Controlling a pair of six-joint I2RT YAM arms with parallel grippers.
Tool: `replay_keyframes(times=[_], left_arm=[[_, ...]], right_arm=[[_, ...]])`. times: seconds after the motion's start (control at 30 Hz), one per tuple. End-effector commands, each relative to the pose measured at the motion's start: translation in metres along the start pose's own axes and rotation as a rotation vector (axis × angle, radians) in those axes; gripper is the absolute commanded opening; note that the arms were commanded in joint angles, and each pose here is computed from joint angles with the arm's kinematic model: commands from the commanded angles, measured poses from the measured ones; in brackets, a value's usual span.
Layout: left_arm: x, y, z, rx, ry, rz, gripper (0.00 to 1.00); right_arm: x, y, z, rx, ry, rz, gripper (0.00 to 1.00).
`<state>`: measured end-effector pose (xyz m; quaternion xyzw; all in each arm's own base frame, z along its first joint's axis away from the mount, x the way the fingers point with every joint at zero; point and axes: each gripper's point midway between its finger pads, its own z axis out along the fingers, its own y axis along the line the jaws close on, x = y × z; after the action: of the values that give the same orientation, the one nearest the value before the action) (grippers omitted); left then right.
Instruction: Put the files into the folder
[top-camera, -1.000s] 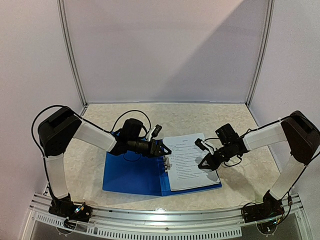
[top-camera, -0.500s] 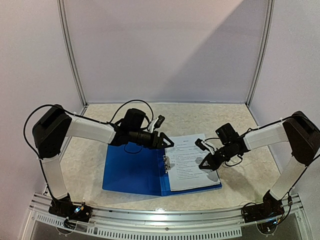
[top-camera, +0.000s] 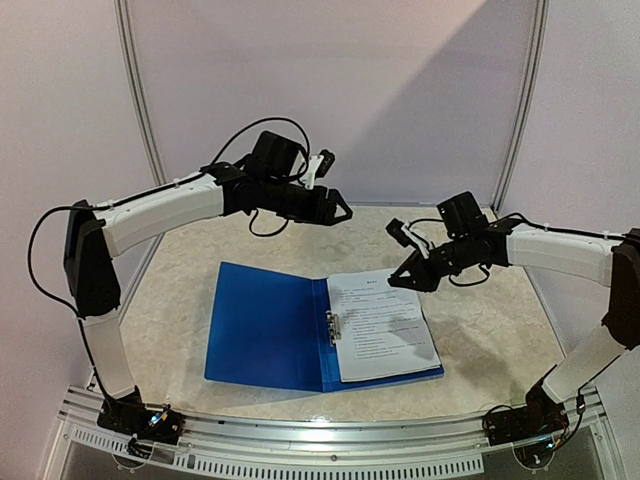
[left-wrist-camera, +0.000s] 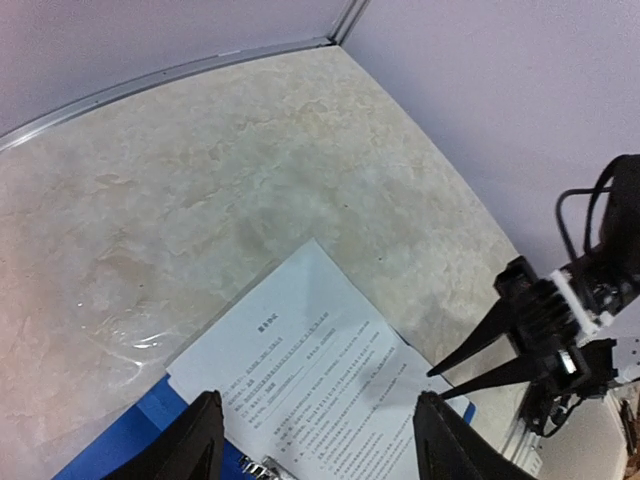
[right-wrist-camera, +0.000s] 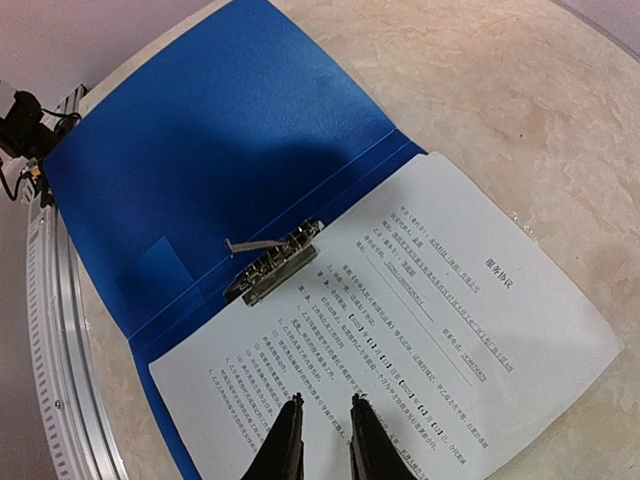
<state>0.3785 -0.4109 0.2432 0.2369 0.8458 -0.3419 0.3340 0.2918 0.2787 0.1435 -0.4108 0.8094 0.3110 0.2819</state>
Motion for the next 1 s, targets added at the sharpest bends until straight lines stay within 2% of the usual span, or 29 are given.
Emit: replay_keyframes(times=[0.0,0.27,0.5,0.57,0.73,0.87,0.97], left_arm=[[0.028,0.035,-0.013,-0.181,0.117,0.009,0.66],[0.028,0.062,-0.008,-0.330,0.137,0.026,0.66],[0.028,0.064,0.000,-0.327,0.126,0.024,0.61],[0.026,0.071,-0.003,-0.370,0.105,0.026,0.61],[0.027,0.078,0.001,-0.410,0.094,0.026,0.59],[0.032,0.074,0.012,-0.358,0.080,0.030,0.56],[0.031,0.057,0.025,-0.240,0.064,0.050,0.54]], right_arm=[[-0.009,0.006,-0.017,0.011,0.019,-0.048,0.19],[-0.016,0.008,-0.034,0.053,0.016,-0.156,0.35],[-0.011,0.001,-0.038,0.100,0.058,-0.200,0.37],[-0.011,0.001,-0.039,0.103,0.059,-0.206,0.38],[-0.006,0.015,-0.039,0.024,0.073,-0.219,0.39],[-0.001,0.024,-0.033,-0.023,0.104,-0.261,0.39],[0.001,0.030,-0.027,-0.044,0.113,-0.281,0.39]])
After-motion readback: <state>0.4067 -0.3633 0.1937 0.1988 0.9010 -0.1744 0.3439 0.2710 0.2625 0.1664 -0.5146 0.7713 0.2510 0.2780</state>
